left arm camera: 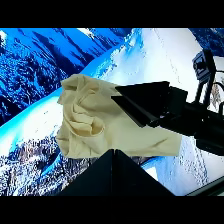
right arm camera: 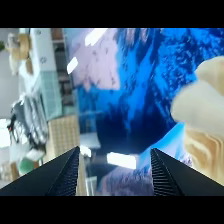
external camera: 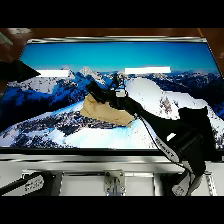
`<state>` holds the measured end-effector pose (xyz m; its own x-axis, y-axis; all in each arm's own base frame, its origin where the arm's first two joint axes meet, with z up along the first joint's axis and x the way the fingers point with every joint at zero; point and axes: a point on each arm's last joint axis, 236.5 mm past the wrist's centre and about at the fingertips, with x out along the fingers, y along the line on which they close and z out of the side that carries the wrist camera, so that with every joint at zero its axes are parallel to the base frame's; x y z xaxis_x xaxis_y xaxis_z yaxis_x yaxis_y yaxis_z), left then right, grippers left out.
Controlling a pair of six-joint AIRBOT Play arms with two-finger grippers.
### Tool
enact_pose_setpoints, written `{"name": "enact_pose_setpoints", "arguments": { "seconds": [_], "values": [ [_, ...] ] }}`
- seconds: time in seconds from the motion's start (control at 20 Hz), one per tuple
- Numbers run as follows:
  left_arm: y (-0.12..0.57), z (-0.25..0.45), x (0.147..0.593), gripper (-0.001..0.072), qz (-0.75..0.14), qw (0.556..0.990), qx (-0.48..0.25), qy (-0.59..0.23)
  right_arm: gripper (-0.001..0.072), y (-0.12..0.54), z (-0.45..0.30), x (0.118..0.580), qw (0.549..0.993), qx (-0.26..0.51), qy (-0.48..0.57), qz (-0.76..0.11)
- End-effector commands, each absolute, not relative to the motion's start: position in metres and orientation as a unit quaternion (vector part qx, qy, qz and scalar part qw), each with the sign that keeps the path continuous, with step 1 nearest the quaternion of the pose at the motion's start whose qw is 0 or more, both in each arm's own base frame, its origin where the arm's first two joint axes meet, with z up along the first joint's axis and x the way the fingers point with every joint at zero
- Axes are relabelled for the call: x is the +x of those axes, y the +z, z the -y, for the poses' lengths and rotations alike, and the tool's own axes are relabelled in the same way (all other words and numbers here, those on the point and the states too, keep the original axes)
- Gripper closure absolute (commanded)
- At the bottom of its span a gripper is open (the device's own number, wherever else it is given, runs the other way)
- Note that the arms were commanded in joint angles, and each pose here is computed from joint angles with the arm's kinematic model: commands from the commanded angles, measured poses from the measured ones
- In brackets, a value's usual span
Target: Fold the shirts.
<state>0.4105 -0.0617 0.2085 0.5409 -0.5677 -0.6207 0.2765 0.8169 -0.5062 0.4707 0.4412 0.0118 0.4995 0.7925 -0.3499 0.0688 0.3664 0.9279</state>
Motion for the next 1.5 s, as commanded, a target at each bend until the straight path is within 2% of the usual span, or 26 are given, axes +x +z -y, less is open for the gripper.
{"name": "enact_pose_setpoints", "arguments": {
  "seconds": [0.0,0.1,0.2,0.3,0.35,0.4,0.45,0.5,0.6,0.75,0.85,0.95,1.1,1.15,1.25,1.35,1.45],
  "values": [
    [0.207,0.065,0.41,0.067,-0.412,0.859,-0.175,-0.249,0.0147,0.029,-0.442,0.453,0.673,0.479,0.33,-0.458],
    [0.207,0.065,0.41,0.067,-0.412,0.859,-0.175,-0.249,0.0147,0.032,-0.417,0.444,0.665,0.43,0.374,-0.483],
    [0.207,0.065,0.41,0.067,-0.41,0.86,-0.169,-0.252,0.0147,0.011,-0.362,0.425,0.655,0.35,0.369,-0.558],
    [0.207,0.064,0.41,0.067,-0.411,0.86,-0.168,-0.251,0.0147,-0.023,-0.272,0.399,0.643,0.25,0.294,-0.661],
    [0.207,0.064,0.41,0.067,-0.411,0.86,-0.167,-0.25,0.0131,-0.038,-0.215,0.384,0.632,0.199,0.233,-0.711],
    [0.207,0.064,0.41,0.067,-0.411,0.86,-0.167,-0.251,0.0073,-0.048,-0.166,0.372,0.624,0.159,0.174,-0.745],
    [0.207,0.064,0.41,0.067,-0.411,0.86,-0.167,-0.251,0.0073,-0.056,-0.126,0.362,0.615,0.132,0.127,-0.767],
    [0.207,0.064,0.41,0.067,-0.411,0.86,-0.168,-0.251,0.0073,-0.064,-0.106,0.354,0.604,0.133,0.105,-0.779],
    [0.207,0.064,0.41,0.067,-0.411,0.86,-0.168,-0.251,0.0073,-0.081,-0.107,0.353,0.6,0.186,0.104,-0.771],
    [0.207,0.065,0.41,0.067,-0.412,0.86,-0.168,-0.251,0.0073,-0.092,-0.153,0.378,0.632,0.285,0.164,-0.702],
    [0.207,0.065,0.41,0.067,-0.411,0.86,-0.168,-0.251,0.0073,-0.097,-0.166,0.39,0.645,0.32,0.168,-0.674],
    [0.207,0.065,0.41,0.067,-0.413,0.858,-0.176,-0.248,0.0073,-0.109,-0.168,0.388,0.635,0.326,0.163,-0.682],
    [0.207,0.065,0.41,0.067,-0.414,0.858,-0.176,-0.247,0.0075,-0.104,-0.201,0.394,0.617,0.368,0.213,-0.662],
    [0.207,0.065,0.41,0.067,-0.413,0.859,-0.176,-0.247,0.013,-0.103,-0.209,0.394,0.615,0.371,0.222,-0.66],
    [0.207,0.064,0.411,0.067,-0.413,0.859,-0.18,-0.245,0.0656,-0.1,-0.218,0.393,0.612,0.374,0.228,-0.658],
    [0.207,0.065,0.411,0.067,-0.413,0.858,-0.18,-0.245,0.0651,-0.073,-0.223,0.402,0.614,0.386,0.278,-0.63],
    [0.207,0.064,0.411,0.067,-0.413,0.859,-0.18,-0.245,0.0651,-0.029,-0.208,0.419,0.635,0.378,0.312,-0.597]
  ]
}}
